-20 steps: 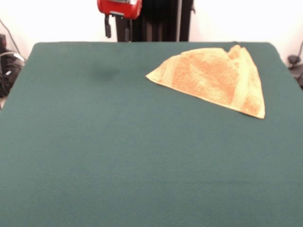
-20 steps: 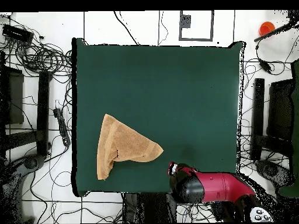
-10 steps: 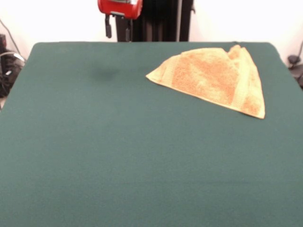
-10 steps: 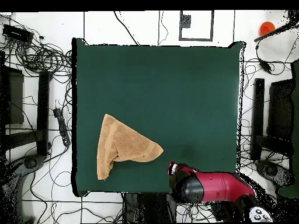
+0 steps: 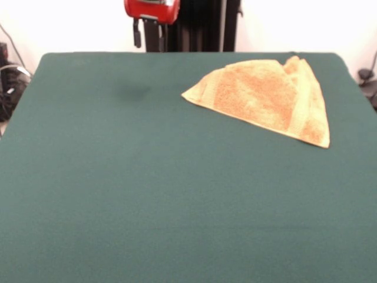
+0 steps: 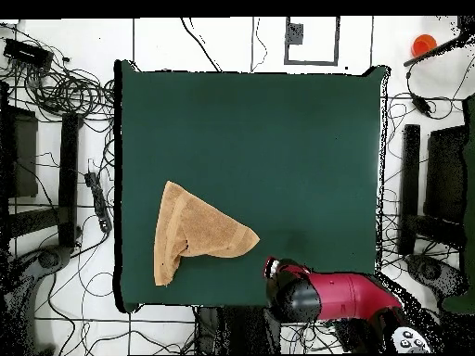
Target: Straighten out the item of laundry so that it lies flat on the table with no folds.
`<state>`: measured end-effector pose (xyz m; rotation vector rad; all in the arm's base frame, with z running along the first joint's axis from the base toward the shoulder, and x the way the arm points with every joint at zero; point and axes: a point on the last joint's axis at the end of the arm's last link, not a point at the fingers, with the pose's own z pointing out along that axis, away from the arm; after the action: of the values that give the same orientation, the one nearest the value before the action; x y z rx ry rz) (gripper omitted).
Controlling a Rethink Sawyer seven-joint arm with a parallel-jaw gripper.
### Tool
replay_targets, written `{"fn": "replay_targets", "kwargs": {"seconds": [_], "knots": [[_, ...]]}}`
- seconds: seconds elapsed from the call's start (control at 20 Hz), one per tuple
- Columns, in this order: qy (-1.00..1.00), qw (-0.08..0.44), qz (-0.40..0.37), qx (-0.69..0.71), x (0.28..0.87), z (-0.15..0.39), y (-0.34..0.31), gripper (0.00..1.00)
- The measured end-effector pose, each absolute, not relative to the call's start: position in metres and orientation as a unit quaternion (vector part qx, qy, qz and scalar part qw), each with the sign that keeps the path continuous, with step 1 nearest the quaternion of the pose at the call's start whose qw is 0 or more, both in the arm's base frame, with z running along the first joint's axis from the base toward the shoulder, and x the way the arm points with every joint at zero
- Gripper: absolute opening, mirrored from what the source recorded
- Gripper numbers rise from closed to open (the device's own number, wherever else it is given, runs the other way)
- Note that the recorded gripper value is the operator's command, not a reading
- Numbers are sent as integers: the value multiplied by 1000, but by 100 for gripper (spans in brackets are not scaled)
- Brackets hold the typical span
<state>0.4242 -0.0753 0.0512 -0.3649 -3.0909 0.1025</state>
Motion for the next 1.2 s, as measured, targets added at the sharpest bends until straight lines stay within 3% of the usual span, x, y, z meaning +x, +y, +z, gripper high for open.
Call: {"fn": "replay_targets", "kwargs": {"seconds": [1.2], "knots": [[-995, 32, 24, -92, 418, 38, -49, 100]]}}
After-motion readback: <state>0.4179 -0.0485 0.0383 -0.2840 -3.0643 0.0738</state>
